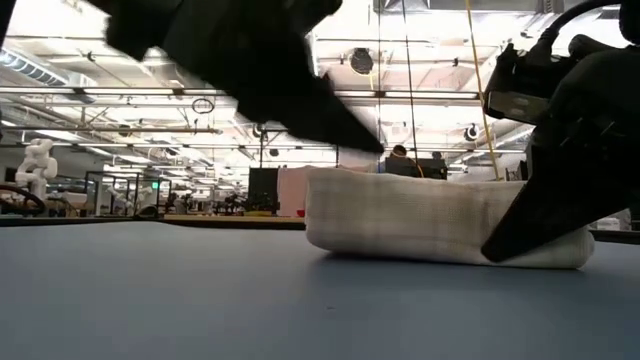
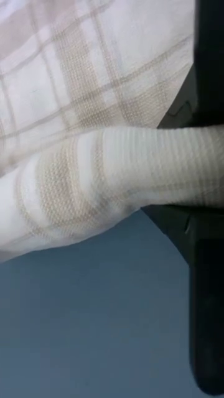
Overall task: Roll towel
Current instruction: Roll the white towel
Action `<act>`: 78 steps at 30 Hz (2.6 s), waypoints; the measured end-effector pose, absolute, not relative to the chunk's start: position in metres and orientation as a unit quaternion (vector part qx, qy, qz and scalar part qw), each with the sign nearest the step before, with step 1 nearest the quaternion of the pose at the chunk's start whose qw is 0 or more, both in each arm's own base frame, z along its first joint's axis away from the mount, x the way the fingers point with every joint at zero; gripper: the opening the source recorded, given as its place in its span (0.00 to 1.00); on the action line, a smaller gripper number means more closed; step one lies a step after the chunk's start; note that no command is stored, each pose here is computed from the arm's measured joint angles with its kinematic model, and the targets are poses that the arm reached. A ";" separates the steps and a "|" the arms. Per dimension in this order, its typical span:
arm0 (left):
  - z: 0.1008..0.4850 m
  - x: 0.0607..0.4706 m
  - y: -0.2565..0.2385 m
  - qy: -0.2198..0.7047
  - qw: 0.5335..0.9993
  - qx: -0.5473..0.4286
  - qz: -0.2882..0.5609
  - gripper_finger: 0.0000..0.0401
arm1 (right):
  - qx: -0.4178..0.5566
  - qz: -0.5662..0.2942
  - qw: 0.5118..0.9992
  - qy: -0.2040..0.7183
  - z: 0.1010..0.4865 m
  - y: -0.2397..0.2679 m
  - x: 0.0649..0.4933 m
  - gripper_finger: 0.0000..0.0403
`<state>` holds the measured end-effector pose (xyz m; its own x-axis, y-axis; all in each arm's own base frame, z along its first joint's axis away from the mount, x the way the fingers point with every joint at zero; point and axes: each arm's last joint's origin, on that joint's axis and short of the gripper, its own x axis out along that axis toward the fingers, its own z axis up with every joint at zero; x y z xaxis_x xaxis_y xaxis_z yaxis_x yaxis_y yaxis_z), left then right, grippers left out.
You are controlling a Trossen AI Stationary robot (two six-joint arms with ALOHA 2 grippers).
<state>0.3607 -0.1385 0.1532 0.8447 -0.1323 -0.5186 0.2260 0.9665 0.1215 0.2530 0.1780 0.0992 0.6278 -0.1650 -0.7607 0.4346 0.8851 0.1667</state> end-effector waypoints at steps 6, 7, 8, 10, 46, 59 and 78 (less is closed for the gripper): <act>0.134 0.357 -0.154 0.259 0.947 0.188 -0.006 0.54 | 0.166 -0.168 0.886 0.398 0.099 0.178 0.253 0.23; 0.131 0.357 -0.154 0.264 0.945 0.192 -0.007 0.54 | 0.166 -0.168 0.886 0.398 0.099 0.178 0.253 0.23; 0.129 0.357 -0.154 0.268 0.944 0.193 -0.013 0.54 | 0.167 -0.168 0.886 0.398 0.099 0.178 0.253 0.23; 0.130 0.358 -0.155 0.263 0.947 0.181 -0.029 0.54 | 0.169 -0.170 0.886 0.397 0.099 0.178 0.253 0.23; 0.096 0.381 -0.103 0.335 0.933 -0.036 -0.125 0.26 | 0.051 -0.098 0.933 0.343 0.139 0.195 0.232 0.65; 0.094 0.383 -0.087 0.363 0.903 -0.141 -0.180 0.23 | -0.086 -0.071 0.963 0.244 0.131 0.224 0.233 0.66; 0.093 0.382 -0.087 0.365 0.902 -0.143 -0.182 0.23 | -0.043 -0.128 0.953 0.271 0.094 0.218 0.241 0.65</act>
